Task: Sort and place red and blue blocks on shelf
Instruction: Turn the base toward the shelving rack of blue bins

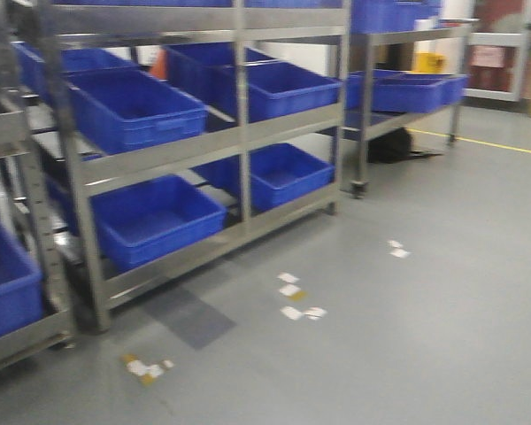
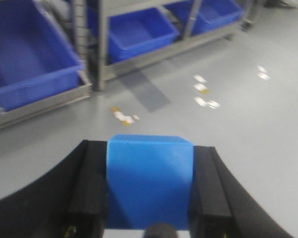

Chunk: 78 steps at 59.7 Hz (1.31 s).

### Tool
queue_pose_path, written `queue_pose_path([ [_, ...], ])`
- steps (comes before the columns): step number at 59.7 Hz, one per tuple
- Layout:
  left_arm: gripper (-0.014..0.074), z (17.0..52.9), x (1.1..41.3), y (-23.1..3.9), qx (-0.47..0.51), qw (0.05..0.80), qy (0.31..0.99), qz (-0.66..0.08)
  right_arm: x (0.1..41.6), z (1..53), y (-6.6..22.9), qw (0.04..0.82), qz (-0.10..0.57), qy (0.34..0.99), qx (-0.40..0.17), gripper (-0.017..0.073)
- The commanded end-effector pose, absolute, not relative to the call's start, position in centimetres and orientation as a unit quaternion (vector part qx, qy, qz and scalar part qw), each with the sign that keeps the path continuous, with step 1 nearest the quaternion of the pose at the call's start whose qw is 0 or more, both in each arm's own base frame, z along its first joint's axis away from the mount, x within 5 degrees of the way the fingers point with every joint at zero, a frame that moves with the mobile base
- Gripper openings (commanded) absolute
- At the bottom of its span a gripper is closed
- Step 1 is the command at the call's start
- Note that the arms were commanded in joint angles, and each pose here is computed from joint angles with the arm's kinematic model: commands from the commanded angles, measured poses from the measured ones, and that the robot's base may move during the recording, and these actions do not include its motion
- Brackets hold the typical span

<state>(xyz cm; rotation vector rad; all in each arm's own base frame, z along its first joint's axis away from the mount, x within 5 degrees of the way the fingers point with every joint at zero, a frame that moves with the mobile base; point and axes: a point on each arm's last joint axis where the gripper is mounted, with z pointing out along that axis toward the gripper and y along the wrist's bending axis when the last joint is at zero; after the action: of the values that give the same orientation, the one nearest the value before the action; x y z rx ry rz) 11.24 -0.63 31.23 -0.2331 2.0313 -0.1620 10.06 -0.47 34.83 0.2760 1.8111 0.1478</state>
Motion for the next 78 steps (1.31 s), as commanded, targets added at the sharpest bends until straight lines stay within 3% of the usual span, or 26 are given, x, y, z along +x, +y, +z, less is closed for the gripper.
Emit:
queue_pose_path([
  [1, 0.0123, 32.73, 11.52, -0.77, -0.088, 0.559, 0.821, -0.078, 10.06, 36.53, -0.55, 0.652, 0.061, 0.747, 0.111, 0.0059],
  [78, 0.0123, 32.73, 11.52, -0.77, -0.088, 0.559, 0.821, -0.078, 10.06, 36.53, -0.55, 0.652, 0.061, 0.747, 0.111, 0.0059],
])
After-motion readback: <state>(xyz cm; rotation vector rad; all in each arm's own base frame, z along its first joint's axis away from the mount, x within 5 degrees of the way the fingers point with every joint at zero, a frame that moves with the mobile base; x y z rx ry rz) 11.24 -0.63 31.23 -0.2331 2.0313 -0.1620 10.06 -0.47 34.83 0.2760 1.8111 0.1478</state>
